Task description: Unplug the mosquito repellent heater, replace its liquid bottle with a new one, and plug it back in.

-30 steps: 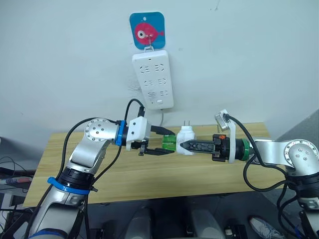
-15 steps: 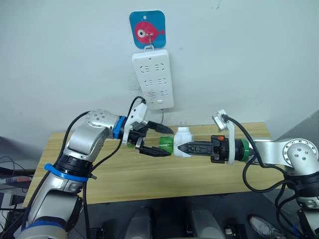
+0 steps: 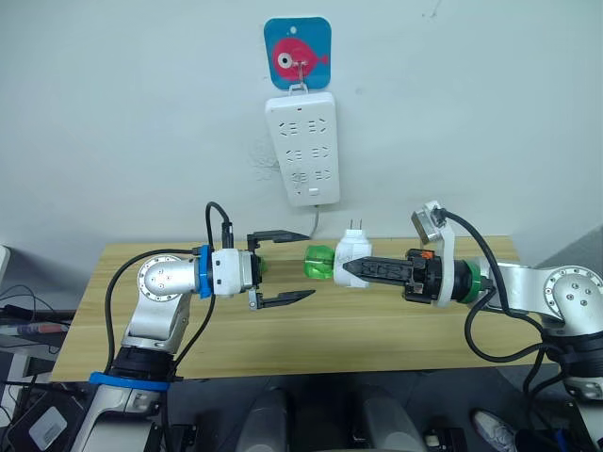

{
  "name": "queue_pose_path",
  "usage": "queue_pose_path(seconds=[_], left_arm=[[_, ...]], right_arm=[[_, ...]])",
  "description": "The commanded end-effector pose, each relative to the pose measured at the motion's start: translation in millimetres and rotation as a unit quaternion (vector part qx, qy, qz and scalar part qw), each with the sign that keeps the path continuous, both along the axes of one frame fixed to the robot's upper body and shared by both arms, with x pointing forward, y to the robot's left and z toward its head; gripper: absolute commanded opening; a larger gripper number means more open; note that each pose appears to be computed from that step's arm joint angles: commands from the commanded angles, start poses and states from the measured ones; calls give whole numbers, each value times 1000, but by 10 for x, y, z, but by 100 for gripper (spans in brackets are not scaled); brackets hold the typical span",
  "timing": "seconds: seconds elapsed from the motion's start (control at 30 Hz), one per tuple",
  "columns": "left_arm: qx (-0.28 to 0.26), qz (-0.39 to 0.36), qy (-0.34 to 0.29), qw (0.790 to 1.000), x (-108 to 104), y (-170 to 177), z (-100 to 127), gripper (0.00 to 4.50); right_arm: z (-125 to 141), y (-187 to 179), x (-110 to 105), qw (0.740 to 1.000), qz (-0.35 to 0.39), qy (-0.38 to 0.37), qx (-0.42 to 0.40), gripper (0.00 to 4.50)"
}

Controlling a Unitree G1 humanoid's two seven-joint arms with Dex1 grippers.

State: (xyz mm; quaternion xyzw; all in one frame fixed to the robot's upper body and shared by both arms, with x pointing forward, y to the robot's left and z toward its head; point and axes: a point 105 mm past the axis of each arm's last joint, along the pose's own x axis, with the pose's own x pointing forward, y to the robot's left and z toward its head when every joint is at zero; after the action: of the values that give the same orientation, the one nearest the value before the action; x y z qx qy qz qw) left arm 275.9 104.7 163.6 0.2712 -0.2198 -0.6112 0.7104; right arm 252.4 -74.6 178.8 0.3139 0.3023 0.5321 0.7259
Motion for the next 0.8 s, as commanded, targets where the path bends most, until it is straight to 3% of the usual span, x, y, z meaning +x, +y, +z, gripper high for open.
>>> queue_pose_path(seconds=[0.03,0.27,0.37,0.53,0.63,0.73,0.8], left_arm=[[-17,-20,-26,999,-64,-108,126,438],[-19,-31,-28,999,-43,-204,156,438],[-14,-36,-20,999,-44,-215,137,377],[-6,-32,-12,999,-30,-199,109,234],[-2,-30,2,1000,5,-201,146,233],[47,-35,94,994,45,-165,42,233],[84,-41,217,972,41,-125,-41,233]], right_arm=[[70,23,-34,1000,9,-2,19,301],[73,30,-45,1000,11,-5,15,301],[71,20,-52,1000,10,-6,11,301],[79,14,-56,1000,8,-9,12,301],[92,8,-66,1000,10,-14,8,301],[107,6,-123,999,30,-38,-13,301],[108,6,-169,997,46,-56,-26,301]])
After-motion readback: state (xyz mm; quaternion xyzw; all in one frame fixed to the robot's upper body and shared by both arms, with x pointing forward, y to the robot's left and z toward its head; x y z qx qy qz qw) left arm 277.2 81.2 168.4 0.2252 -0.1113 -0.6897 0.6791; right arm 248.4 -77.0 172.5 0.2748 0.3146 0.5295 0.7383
